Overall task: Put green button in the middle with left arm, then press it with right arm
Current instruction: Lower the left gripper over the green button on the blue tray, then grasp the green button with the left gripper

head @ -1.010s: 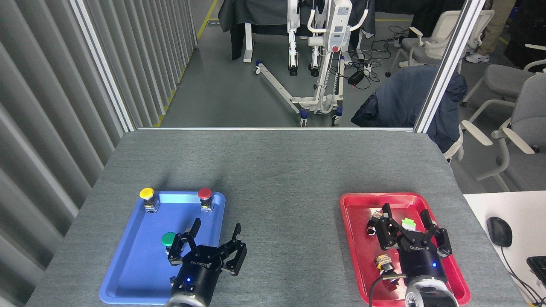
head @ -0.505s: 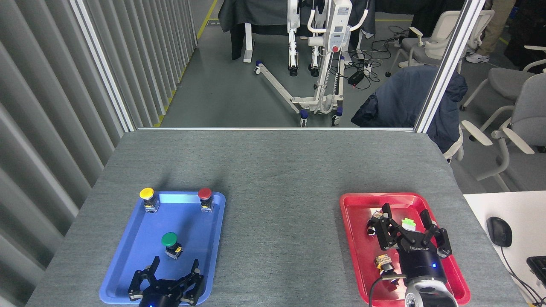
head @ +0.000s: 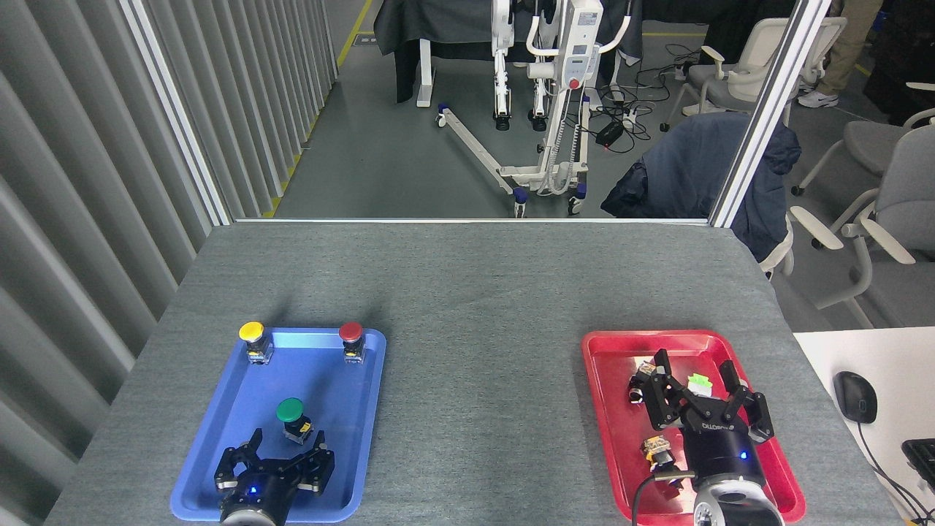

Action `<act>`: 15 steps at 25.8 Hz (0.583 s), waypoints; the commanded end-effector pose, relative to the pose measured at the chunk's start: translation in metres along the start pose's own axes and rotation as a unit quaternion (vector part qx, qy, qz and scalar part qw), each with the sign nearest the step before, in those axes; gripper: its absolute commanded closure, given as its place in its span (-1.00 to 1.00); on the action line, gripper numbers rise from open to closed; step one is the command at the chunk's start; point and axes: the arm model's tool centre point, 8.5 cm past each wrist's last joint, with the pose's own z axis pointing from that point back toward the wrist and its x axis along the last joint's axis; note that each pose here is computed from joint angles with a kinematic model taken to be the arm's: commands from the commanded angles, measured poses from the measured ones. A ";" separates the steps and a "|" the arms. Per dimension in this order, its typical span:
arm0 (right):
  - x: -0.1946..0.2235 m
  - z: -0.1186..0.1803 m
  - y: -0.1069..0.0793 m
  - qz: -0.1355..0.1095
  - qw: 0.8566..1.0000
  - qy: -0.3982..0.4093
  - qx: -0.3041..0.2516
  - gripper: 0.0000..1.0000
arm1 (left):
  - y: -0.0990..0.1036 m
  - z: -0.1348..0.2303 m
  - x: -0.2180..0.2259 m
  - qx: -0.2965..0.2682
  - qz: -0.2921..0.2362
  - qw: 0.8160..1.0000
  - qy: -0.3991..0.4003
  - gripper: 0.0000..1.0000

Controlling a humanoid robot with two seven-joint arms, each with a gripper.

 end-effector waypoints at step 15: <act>-0.002 0.000 -0.001 0.003 1.000 0.001 0.001 -1.00 | 0.006 -0.020 -0.006 -0.010 -0.006 1.000 0.001 0.31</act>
